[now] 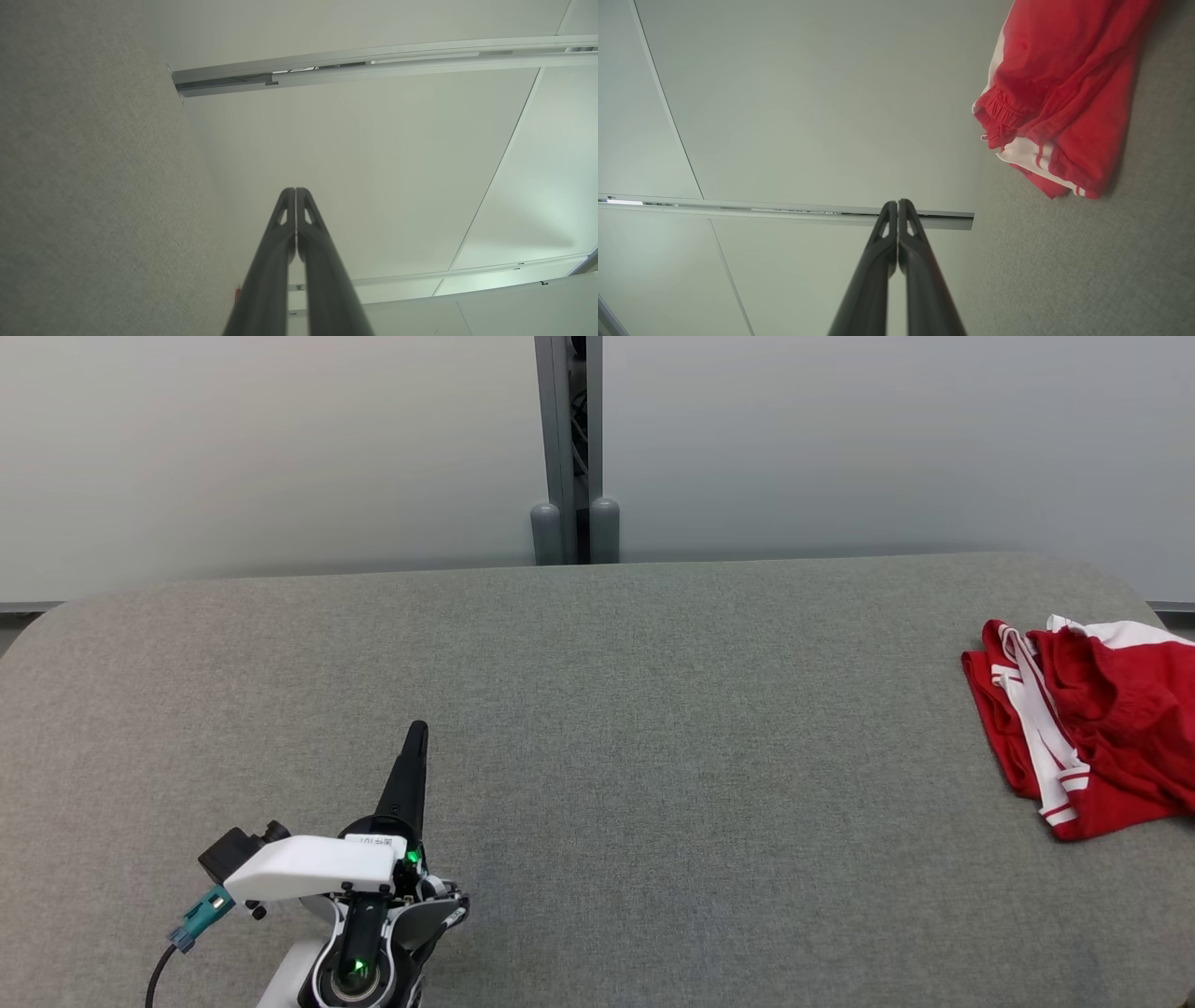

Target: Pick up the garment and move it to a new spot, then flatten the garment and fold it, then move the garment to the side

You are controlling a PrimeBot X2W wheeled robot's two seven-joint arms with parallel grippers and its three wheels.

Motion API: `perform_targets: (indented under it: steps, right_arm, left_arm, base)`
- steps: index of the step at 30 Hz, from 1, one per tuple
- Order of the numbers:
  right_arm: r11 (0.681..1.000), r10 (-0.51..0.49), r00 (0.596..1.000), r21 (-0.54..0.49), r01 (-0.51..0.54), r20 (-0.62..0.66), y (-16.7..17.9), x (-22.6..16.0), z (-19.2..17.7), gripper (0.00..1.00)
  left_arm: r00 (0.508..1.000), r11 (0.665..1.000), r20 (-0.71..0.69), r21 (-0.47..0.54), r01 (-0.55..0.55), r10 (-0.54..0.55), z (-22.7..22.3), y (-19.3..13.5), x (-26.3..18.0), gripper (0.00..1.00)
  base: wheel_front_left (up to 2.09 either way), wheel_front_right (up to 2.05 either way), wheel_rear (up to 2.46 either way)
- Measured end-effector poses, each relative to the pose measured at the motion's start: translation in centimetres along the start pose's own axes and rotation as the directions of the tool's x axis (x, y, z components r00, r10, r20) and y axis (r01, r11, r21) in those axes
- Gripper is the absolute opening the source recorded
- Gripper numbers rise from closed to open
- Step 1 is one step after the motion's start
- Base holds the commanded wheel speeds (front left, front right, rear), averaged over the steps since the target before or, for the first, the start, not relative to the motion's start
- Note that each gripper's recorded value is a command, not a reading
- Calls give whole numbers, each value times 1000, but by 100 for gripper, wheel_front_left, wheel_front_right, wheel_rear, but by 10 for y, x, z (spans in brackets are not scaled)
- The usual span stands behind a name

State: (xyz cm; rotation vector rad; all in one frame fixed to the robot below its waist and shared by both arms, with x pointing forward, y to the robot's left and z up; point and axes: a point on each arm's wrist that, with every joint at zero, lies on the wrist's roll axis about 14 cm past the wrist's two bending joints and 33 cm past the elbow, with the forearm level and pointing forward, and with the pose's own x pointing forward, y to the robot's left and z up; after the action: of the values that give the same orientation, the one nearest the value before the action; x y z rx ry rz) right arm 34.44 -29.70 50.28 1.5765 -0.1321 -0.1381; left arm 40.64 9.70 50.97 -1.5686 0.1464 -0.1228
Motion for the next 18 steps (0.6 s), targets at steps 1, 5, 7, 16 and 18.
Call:
perform_targets:
  steps: [1,5,7,16,18]
  right_arm:
    - [1000,0,1000,0,0,0,0,0,0,0]
    - [1000,0,1000,0,0,0,0,0,0,0]
    - [1000,0,1000,0,0,0,0,0,0,0]
    - [1000,0,1000,0,0,0,0,0,0,0]
    - [1000,0,1000,0,0,0,0,0,0,0]
  left_arm:
    - [1000,1000,0,0,0,0,0,0,0,0]
    - [1000,1000,0,0,0,0,0,0,0,0]
    - [1000,1000,0,0,0,0,0,0,0,0]
    - [1000,1000,0,0,0,0,0,0,0,0]
    - [1000,1000,0,0,0,0,0,0,0,0]
  base:
    - [0,0,0]
    - [0,0,0]
    - [0,0,0]
    - [0,0,0]
    - [0,0,0]
